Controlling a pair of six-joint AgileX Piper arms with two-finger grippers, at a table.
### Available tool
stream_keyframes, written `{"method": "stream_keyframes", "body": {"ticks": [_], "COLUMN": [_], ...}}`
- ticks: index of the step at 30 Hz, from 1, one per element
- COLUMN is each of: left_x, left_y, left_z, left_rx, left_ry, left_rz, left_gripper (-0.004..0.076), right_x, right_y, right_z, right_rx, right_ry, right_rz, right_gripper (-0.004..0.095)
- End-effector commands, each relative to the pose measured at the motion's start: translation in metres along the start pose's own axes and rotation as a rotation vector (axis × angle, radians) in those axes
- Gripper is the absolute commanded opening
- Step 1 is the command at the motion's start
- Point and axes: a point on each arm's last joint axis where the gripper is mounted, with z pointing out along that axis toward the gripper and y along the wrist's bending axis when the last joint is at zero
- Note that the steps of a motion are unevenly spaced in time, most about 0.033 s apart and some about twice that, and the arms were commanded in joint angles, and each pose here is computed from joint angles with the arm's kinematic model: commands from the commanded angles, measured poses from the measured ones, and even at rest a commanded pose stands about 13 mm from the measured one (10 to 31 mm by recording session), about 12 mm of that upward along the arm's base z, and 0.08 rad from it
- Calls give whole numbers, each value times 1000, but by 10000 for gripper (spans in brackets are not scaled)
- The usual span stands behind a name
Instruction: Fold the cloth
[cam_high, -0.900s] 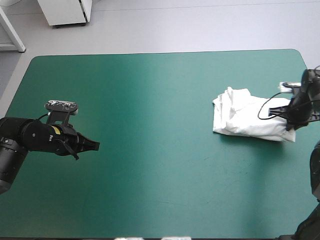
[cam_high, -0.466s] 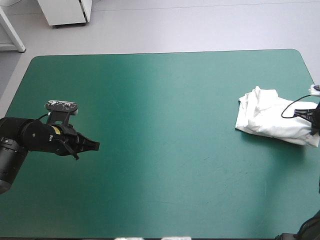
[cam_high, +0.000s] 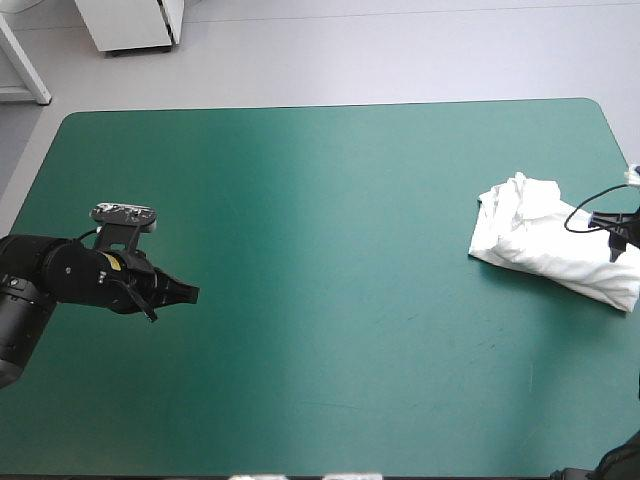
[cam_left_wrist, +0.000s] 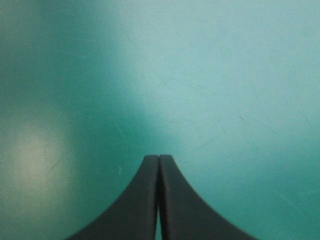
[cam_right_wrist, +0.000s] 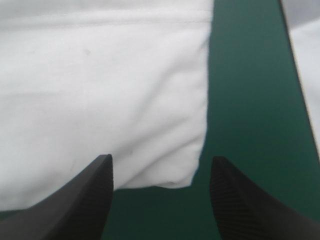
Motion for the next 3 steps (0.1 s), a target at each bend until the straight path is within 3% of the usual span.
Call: {"method": "stream_keyframes", "body": {"ticks": [1,3], "left_x": [-3,-4], "left_y": [-2,-2], "left_z": [-16,-21], "left_rx": [11,11], "left_ry": [-92,-137], "left_rz": [-2,0], "left_gripper": [-9,-9], "right_x": [21,37], "right_y": [-10,-11], "right_z": [-70,-103], "right_rx": [46,38], "right_ry": [-168,-258], "right_rz": [18,26], "right_gripper": [513,482]}}
